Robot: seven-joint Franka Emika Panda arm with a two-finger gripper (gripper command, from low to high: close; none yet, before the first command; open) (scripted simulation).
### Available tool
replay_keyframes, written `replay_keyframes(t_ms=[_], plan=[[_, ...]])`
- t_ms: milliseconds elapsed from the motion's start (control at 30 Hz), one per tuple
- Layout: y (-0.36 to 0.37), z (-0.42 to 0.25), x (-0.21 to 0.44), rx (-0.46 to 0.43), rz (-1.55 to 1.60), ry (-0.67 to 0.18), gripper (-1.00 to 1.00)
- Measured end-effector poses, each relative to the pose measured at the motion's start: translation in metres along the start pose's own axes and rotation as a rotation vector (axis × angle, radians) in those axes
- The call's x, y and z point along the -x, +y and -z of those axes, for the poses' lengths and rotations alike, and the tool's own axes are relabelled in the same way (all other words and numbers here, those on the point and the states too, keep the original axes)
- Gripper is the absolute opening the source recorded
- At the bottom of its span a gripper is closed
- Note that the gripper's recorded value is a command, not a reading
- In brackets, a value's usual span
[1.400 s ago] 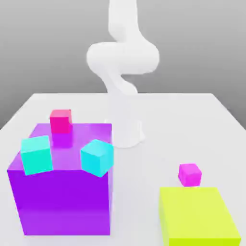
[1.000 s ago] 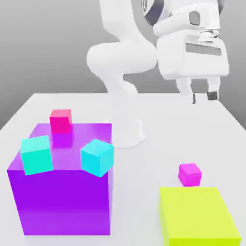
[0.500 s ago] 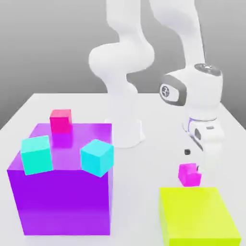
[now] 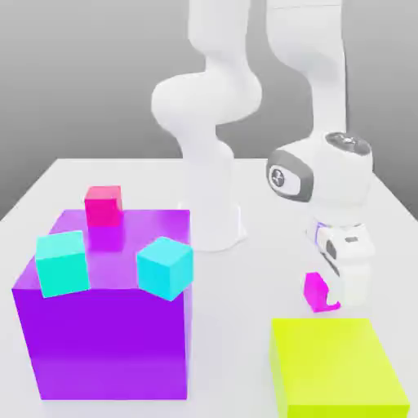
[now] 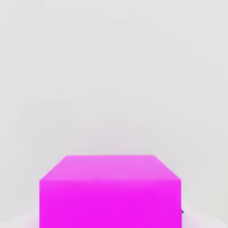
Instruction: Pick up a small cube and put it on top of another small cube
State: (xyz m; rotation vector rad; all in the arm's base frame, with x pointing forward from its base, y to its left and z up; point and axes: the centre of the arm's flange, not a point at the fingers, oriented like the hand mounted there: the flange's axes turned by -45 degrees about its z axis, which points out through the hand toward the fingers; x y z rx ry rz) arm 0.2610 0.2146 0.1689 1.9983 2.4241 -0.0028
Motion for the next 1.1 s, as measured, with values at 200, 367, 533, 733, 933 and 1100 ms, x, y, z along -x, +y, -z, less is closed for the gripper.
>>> replay_keyframes(t_ms=[200,367,533,733,933,1100], plan=[[0.027,0.055,0.036,0.005,-0.175,-0.004,-1.0],[0.062,0.113,0.117,0.011,-0.511,-0.009,-1.0],[0.063,0.174,0.212,0.013,-0.863,-0.011,-1.0],[0.012,0.246,0.322,0.008,-1.296,-0.005,-1.0],[-0.044,0.252,0.379,-0.002,-1.569,0.005,-1.0],[-0.046,0.228,0.38,-0.002,-1.575,0.006,1.0]])
